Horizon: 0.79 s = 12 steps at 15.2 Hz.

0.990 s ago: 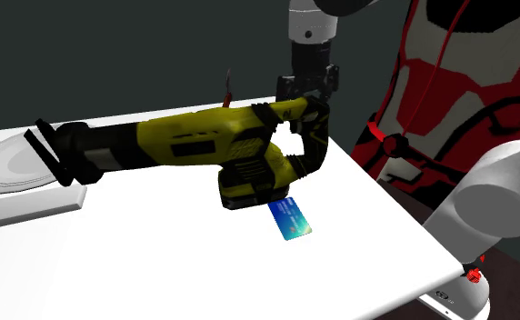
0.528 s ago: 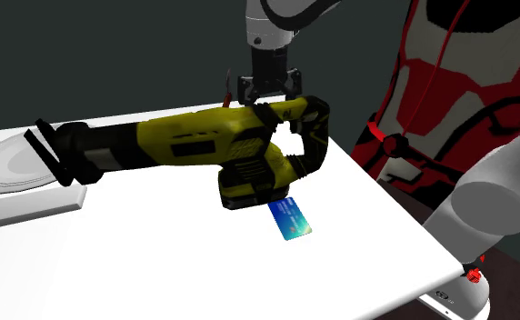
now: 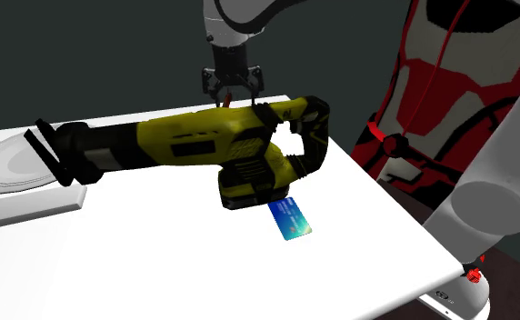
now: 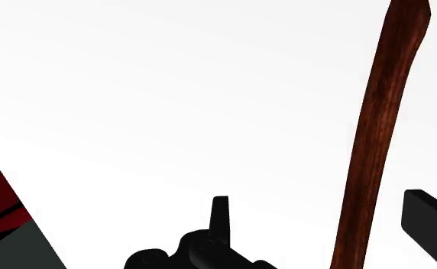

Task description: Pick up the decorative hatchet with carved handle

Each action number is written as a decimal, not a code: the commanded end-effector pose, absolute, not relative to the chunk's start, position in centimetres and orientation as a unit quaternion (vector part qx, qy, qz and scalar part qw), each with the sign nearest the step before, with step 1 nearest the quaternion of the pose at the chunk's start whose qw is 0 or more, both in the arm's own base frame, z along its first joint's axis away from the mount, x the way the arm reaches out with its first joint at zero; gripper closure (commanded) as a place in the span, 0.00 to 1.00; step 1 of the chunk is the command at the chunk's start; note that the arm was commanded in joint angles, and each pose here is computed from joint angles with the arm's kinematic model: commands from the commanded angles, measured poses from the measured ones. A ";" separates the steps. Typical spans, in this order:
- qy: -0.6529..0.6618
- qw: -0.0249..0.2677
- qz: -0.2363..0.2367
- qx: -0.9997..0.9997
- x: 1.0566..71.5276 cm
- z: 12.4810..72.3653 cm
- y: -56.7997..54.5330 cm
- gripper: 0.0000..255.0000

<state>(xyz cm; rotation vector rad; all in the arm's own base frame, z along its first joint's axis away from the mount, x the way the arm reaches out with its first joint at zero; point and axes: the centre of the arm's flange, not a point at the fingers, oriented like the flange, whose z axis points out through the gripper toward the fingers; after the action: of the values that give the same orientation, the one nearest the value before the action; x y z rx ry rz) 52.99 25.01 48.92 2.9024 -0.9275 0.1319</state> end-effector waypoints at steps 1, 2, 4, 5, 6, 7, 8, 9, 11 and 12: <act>-0.332 0.046 0.055 0.940 55.5 48.8 25.8 0.00; -0.345 0.047 0.060 0.935 56.6 48.8 26.1 0.00; -0.360 0.047 0.065 0.930 58.0 48.8 26.5 0.00; -0.360 0.047 0.065 0.930 58.0 48.3 26.5 0.00; -0.360 0.047 0.065 0.930 58.0 47.7 26.5 0.00; -0.360 0.047 0.065 0.930 58.0 47.2 26.5 0.00; -0.360 0.047 0.065 0.930 58.0 46.7 26.5 0.00; -0.360 0.047 0.065 0.930 58.0 46.2 26.5 0.00; -0.360 0.047 0.065 0.930 58.0 44.8 26.5 0.00; -0.360 0.047 0.065 0.930 58.0 44.8 26.5 0.00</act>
<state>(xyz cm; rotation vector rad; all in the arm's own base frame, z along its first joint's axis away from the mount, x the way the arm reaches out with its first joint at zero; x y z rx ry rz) 58.05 26.47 45.18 2.8364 -1.0967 0.1992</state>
